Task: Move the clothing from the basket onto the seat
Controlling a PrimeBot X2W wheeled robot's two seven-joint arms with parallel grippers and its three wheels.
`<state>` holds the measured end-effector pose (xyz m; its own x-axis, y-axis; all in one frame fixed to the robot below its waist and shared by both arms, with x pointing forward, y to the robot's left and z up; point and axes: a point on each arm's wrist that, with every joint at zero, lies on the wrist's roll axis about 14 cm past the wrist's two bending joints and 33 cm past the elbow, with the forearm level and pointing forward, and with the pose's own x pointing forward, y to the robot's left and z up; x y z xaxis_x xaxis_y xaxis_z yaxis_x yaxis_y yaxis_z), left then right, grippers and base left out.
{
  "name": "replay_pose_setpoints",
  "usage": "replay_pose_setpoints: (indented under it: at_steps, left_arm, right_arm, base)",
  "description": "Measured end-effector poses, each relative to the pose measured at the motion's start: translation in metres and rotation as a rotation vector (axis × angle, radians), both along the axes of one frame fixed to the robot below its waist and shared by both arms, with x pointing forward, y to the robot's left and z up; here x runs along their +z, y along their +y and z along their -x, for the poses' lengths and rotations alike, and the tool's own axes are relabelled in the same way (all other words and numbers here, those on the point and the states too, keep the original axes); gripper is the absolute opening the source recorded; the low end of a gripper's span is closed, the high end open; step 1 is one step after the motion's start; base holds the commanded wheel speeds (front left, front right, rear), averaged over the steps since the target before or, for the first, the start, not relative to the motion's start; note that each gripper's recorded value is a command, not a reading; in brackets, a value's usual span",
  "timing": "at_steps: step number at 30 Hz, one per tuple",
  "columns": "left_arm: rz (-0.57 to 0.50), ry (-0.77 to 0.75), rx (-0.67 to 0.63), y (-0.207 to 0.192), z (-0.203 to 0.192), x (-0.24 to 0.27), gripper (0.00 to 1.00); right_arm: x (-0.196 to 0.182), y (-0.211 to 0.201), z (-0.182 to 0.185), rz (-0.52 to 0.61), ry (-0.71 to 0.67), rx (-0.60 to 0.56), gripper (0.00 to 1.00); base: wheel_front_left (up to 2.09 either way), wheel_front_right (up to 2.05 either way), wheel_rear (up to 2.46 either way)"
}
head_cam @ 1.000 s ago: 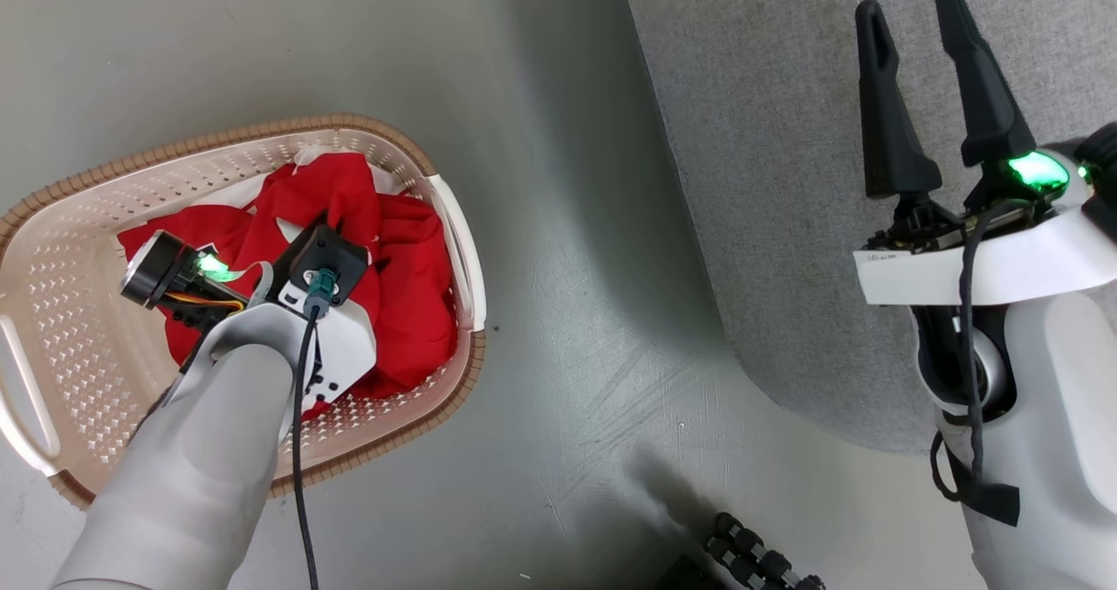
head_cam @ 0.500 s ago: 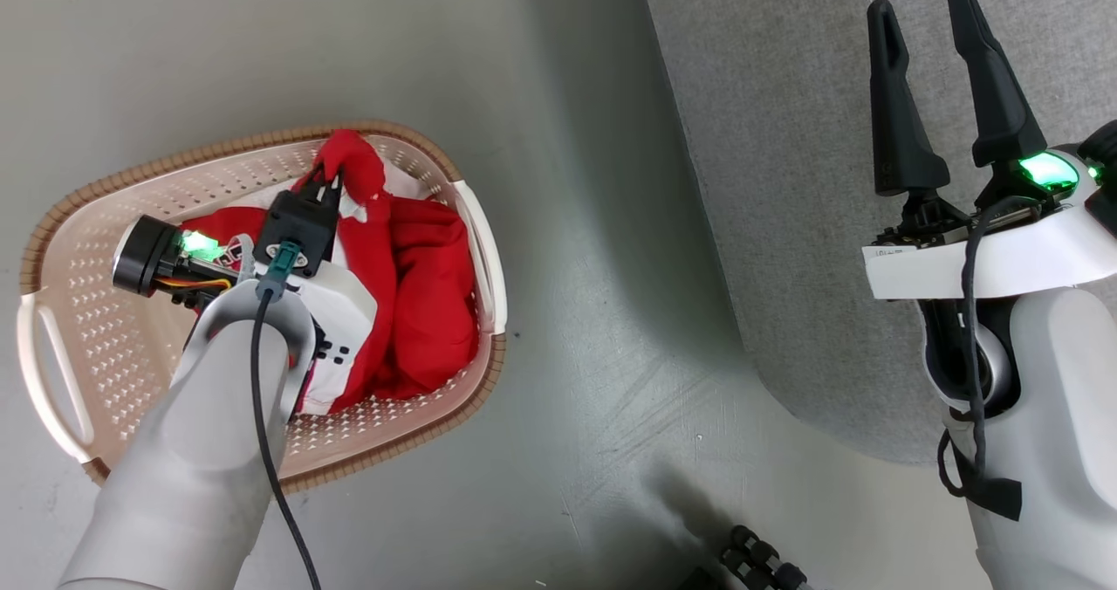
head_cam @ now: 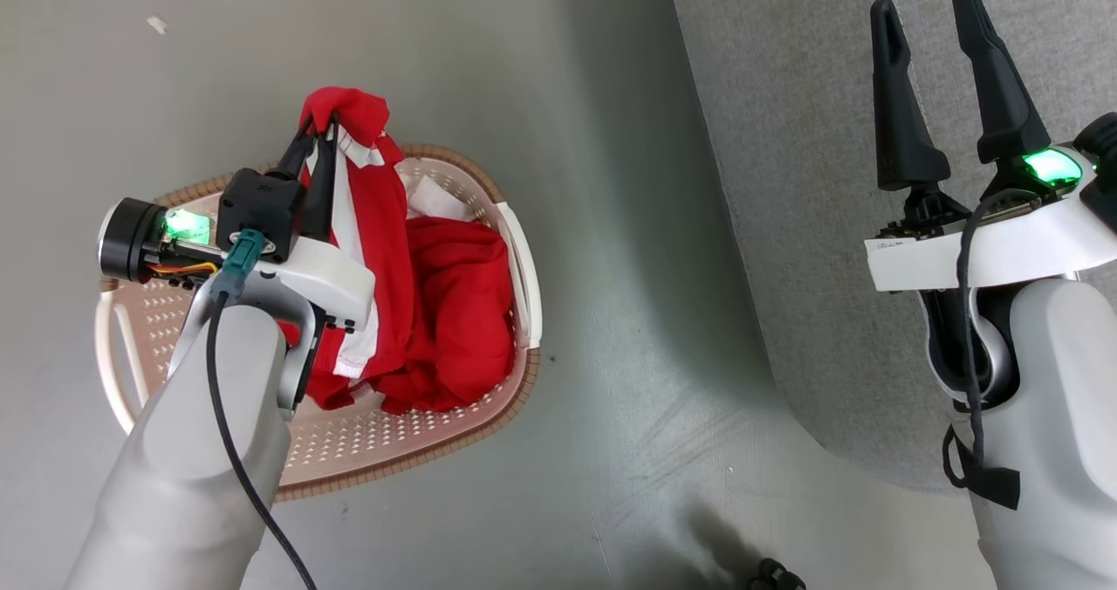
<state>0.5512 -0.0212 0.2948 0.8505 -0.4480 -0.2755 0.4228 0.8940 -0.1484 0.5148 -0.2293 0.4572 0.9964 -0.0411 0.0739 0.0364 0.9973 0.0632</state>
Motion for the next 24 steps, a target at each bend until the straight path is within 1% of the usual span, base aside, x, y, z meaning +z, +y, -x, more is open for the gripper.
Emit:
replay_pose_setpoints:
  at_steps: [8, 15, 21, 24]
  left_arm:
    - [0.050, -0.140, 0.072, 0.023, -0.014, 0.063, 0.00]
    - [0.037, -0.228, 0.116, 0.050, -0.014, 0.101, 0.00]
    - [0.058, -0.317, 0.108, 0.053, -0.008, 0.145, 0.00]
    - [0.068, -0.361, 0.099, 0.054, -0.005, 0.167, 0.00]
  right_arm:
    - [0.017, 0.005, 0.002, 0.015, -0.032, 0.011, 1.00]
    - [0.028, 0.014, 0.009, 0.007, -0.043, 0.028, 1.00]
    - [0.042, 0.021, 0.018, 0.016, -0.064, 0.044, 1.00]
    - [0.042, 0.025, 0.025, 0.022, -0.053, 0.054, 1.00]
  base:
    - [0.00, 0.00, 0.00]
    - [0.00, 0.00, 0.00]
    - [0.00, 0.00, 0.00]
    - [0.00, 0.00, 0.00]
